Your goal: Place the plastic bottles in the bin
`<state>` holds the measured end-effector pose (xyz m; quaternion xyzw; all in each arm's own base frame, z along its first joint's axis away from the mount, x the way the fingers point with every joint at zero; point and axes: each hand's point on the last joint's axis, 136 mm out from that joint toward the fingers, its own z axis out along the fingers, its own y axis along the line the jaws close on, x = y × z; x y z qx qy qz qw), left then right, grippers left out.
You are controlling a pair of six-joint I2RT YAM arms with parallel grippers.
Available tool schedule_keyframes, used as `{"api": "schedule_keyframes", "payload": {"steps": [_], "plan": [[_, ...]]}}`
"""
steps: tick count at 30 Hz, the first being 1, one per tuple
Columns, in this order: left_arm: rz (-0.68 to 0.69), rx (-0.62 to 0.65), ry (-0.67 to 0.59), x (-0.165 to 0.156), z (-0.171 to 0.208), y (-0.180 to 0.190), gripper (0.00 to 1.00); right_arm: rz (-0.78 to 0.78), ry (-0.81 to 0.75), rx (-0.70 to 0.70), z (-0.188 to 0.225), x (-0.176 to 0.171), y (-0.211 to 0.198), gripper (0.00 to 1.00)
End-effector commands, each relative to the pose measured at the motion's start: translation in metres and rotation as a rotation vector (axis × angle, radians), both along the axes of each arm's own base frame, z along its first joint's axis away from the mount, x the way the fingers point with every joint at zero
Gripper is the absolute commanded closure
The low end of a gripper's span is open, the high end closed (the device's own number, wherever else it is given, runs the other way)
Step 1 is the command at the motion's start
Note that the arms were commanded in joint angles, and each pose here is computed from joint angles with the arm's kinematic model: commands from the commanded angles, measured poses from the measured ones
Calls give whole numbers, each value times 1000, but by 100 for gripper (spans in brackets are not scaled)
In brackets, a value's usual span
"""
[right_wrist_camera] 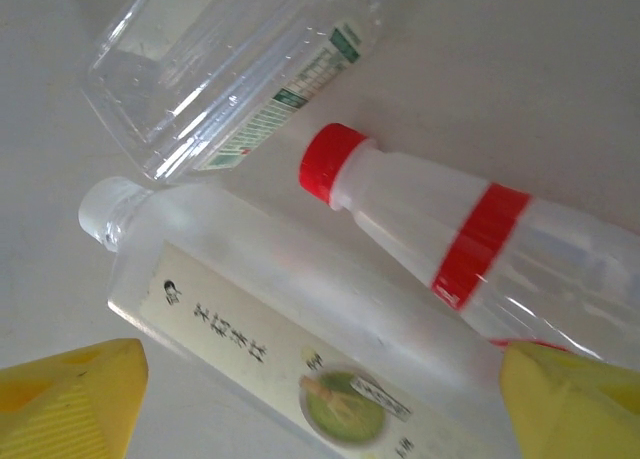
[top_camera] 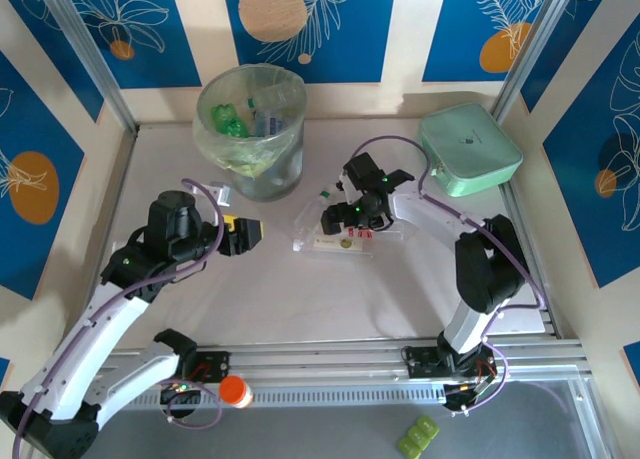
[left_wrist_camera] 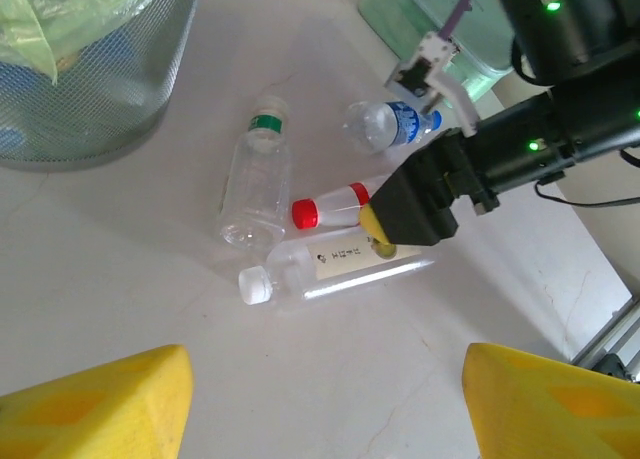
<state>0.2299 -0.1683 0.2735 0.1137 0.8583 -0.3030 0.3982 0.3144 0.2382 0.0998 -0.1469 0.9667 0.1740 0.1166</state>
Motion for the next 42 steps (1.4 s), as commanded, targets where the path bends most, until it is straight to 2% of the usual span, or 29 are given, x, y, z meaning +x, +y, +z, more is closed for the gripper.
{"api": "schedule_keyframes", "payload": {"steps": [1,11,21,27,30,32,35,39,42], "plan": [[-28,11,-48,3,5,-2,29,49,57,47,-4,-7,15,9],[-16,23,-54,4,4,0,29,122,117,94,-12,-28,34,9],[16,49,-55,7,0,8,29,195,109,35,-19,-64,35,8],[7,45,-38,9,-3,5,29,245,67,-113,-32,-76,30,7],[18,46,-39,10,-3,8,29,293,-29,-322,-41,-77,17,7],[27,45,-43,11,-2,10,29,331,-69,-402,-42,-80,16,7],[32,46,-37,12,-4,10,29,362,-103,-426,-43,-85,21,9],[41,52,-25,14,-7,11,29,371,-79,-390,-46,-91,27,16],[44,47,-19,17,-7,11,29,396,-74,-413,-53,-97,27,23]]}}
